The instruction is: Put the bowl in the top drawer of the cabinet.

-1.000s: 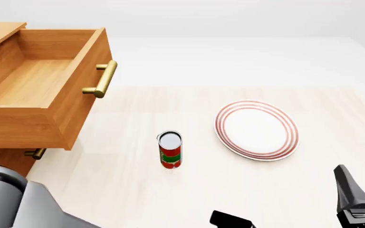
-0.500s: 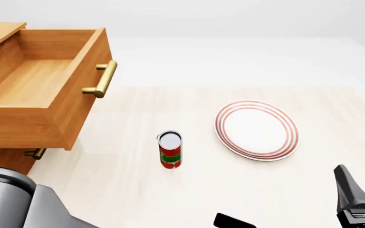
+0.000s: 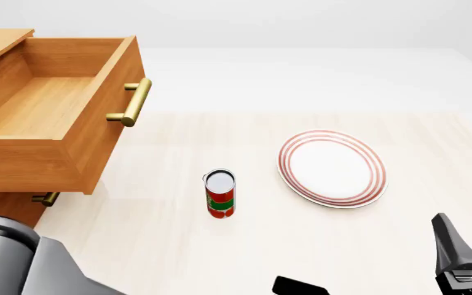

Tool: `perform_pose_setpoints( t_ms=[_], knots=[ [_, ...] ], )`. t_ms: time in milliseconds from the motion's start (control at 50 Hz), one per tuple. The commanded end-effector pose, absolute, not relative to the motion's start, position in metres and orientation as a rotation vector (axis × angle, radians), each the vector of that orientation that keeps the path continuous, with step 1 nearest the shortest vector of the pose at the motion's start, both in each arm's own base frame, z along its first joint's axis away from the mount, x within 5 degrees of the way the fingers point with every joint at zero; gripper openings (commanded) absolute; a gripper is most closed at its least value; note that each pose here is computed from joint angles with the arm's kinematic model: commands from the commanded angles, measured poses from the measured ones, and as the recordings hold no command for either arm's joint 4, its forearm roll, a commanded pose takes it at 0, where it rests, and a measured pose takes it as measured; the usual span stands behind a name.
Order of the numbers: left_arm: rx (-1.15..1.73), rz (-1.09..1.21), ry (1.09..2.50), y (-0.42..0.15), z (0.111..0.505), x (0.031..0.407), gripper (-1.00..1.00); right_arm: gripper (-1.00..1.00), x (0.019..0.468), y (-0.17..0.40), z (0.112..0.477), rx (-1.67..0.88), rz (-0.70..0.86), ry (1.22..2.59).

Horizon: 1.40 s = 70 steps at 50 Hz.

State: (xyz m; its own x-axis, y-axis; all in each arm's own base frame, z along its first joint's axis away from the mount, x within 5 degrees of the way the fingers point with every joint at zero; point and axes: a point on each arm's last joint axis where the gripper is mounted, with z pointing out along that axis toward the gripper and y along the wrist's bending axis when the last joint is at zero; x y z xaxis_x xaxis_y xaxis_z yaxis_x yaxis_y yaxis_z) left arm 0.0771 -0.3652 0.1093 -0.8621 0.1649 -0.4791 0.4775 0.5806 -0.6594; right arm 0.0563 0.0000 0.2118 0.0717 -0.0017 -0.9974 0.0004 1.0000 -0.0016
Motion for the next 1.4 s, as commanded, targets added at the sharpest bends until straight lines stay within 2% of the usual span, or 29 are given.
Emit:
perform_pose_setpoints(
  t_ms=[20,1020,1400],
  knots=[
    [0.522,-1.175,2.438,-0.360,0.122,0.080,-1.00,1.00,0.056,0.000,0.212,-0.001,-0.002,1.499],
    [0.366,-1.088,2.311,-0.305,0.196,0.145,-1.00,1.00,0.056,0.000,0.212,-0.001,-0.002,1.499],
    [0.327,-1.079,2.266,-0.290,0.221,0.156,-1.00,1.00,0.056,0.000,0.212,-0.001,-0.002,1.499]
  ],
)
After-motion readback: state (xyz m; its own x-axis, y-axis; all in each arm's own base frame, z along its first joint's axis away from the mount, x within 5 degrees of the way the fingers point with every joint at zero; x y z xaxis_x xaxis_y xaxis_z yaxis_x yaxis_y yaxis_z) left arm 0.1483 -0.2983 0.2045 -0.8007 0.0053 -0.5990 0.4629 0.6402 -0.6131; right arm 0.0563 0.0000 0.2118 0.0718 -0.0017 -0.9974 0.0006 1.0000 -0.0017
